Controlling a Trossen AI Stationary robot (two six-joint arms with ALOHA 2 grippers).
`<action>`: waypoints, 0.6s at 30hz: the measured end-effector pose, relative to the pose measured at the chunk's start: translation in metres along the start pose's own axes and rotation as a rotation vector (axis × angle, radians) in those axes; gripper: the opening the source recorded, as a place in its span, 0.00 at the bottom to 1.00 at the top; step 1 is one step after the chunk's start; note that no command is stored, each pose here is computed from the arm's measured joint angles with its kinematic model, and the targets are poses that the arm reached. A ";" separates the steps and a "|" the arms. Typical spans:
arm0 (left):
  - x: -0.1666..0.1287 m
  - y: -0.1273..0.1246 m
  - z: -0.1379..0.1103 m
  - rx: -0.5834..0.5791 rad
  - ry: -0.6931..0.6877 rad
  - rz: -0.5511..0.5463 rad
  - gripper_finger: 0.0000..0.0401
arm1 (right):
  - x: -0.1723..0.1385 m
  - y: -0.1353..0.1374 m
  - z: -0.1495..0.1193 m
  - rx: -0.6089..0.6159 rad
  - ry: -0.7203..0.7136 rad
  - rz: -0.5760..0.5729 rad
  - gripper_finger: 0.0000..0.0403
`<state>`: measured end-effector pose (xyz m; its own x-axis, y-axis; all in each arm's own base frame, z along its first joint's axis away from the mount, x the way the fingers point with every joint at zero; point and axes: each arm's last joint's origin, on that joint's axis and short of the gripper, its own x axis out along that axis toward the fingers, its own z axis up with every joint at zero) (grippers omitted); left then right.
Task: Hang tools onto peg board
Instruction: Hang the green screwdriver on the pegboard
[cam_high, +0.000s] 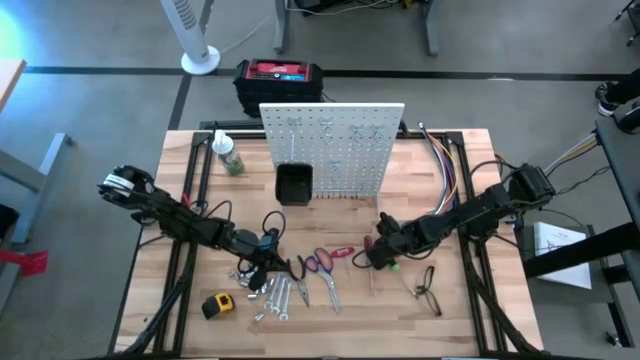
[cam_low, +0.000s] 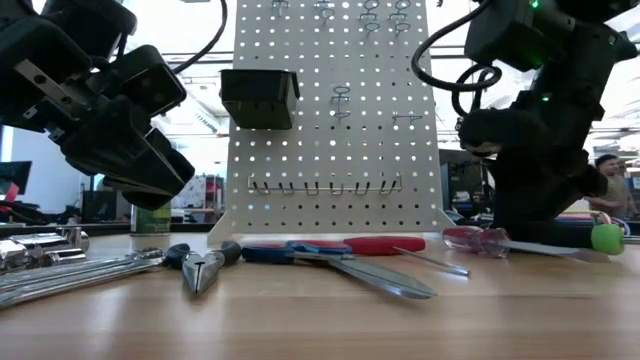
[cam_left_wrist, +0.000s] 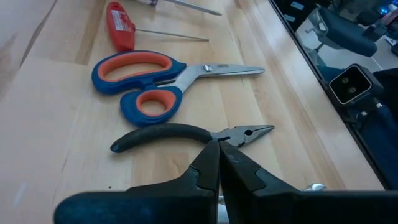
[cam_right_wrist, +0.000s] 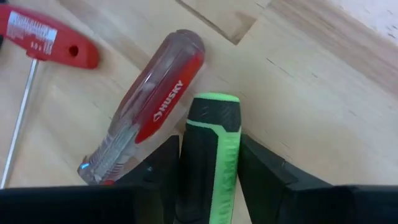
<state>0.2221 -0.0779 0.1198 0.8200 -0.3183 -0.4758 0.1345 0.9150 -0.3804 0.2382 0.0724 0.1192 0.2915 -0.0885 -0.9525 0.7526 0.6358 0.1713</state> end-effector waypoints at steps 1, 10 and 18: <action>0.000 0.000 0.000 -0.002 0.000 0.000 0.00 | 0.000 0.000 0.001 -0.011 0.000 0.000 0.29; 0.000 -0.001 0.000 -0.049 -0.002 -0.003 0.00 | -0.024 0.011 0.013 -0.156 -0.188 0.188 0.26; -0.005 -0.004 0.007 -0.049 -0.039 -0.021 0.00 | -0.075 0.011 0.027 -0.202 -0.465 0.311 0.23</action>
<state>0.2214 -0.0781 0.1295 0.8384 -0.3265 -0.4363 0.1251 0.8946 -0.4291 0.2406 0.0652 0.1991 0.7424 -0.1724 -0.6474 0.4768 0.8148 0.3297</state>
